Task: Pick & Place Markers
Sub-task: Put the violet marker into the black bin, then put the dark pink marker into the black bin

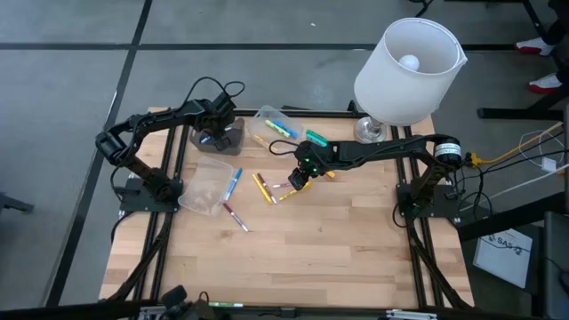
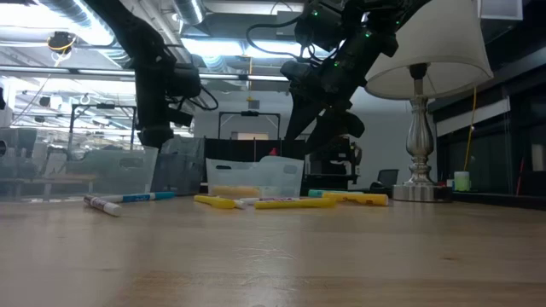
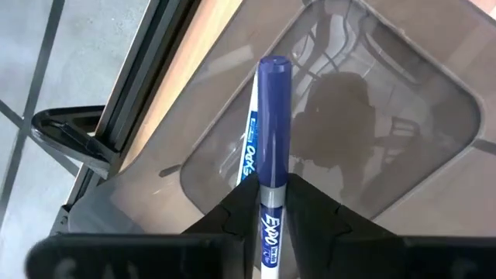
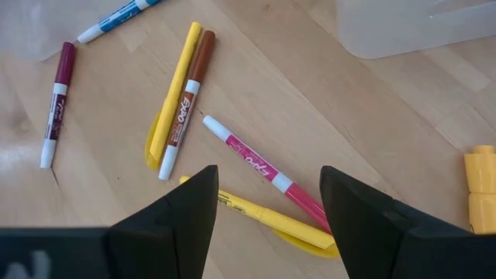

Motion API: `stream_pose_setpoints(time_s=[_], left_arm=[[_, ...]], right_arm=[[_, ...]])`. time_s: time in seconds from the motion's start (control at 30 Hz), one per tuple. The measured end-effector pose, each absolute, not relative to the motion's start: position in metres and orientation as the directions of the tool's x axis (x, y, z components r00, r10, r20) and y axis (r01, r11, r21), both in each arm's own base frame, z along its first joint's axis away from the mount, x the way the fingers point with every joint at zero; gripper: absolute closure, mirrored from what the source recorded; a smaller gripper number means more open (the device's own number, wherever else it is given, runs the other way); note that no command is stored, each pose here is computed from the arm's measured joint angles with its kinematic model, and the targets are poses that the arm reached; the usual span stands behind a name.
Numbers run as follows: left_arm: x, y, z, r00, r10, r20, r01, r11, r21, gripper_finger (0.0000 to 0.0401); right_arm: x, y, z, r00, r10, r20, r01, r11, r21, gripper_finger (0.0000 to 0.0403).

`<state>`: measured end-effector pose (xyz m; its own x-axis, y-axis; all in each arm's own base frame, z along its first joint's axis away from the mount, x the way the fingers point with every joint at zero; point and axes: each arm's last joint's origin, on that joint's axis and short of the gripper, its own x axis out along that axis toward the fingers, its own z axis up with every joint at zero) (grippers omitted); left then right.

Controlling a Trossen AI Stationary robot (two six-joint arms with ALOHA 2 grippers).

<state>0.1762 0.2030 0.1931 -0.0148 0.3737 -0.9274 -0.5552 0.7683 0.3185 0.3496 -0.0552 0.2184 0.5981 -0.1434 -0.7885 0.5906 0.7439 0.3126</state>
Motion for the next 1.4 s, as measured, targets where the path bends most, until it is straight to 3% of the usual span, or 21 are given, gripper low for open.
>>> stream_pose_setpoints(time_s=[0.33,1.03,1.4], left_arm=[[0.176,0.203,0.193,-0.016,0.377,-0.926,-0.556,0.767,0.322,0.0316],[0.168,0.194,0.226,0.076,0.472,-0.879,-0.659,0.685,0.311,0.0325],[0.166,0.183,0.255,0.344,0.469,-0.814,-0.72,0.688,0.092,0.0327]], right_arm=[[0.35,-0.055,0.218,0.598,-0.144,-0.788,0.59,0.744,0.312,0.0179],[0.35,-0.055,0.218,0.598,-0.144,-0.788,0.588,0.747,0.31,0.0179],[0.35,-0.055,0.218,0.598,-0.144,-0.788,0.588,0.747,0.31,0.0179]])
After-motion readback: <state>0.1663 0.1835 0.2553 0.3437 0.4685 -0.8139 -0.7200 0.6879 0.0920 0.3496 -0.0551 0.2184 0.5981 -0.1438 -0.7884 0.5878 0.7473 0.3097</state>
